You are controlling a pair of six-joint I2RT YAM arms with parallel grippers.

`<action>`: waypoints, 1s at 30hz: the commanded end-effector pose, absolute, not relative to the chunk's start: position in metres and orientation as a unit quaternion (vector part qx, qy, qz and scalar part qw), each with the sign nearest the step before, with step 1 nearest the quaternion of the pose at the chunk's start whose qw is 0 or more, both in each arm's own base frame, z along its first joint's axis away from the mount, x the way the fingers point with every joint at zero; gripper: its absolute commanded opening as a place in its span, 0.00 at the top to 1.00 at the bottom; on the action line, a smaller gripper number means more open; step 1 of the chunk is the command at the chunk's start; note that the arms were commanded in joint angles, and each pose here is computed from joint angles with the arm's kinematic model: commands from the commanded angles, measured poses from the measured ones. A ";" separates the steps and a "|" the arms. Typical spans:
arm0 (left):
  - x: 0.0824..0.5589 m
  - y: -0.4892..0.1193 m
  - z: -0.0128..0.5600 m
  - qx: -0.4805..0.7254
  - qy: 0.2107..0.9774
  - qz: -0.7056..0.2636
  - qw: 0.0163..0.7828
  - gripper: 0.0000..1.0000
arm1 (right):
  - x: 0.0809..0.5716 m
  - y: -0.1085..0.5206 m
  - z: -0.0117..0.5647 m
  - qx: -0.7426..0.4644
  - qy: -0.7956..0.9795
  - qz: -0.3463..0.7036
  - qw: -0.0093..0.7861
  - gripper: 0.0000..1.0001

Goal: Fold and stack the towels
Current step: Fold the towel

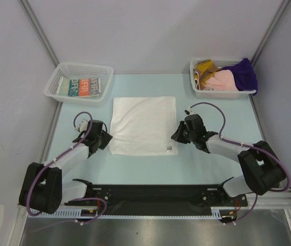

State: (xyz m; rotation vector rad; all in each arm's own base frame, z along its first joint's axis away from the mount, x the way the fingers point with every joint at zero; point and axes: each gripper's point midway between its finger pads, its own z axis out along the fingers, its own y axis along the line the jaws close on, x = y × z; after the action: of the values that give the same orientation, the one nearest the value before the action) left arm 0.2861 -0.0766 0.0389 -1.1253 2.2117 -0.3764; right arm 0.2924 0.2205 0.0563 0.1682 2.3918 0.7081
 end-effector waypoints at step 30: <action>0.304 -0.071 0.038 -0.427 0.830 -0.150 0.327 0.68 | 0.295 0.222 0.054 0.065 0.904 0.270 0.325 1.00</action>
State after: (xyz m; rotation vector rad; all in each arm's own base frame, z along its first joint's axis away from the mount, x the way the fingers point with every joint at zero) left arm 0.2945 -0.0729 0.0301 -1.1463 2.2086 -0.3781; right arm 0.2918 0.2201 0.0519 0.1690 2.3981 0.7046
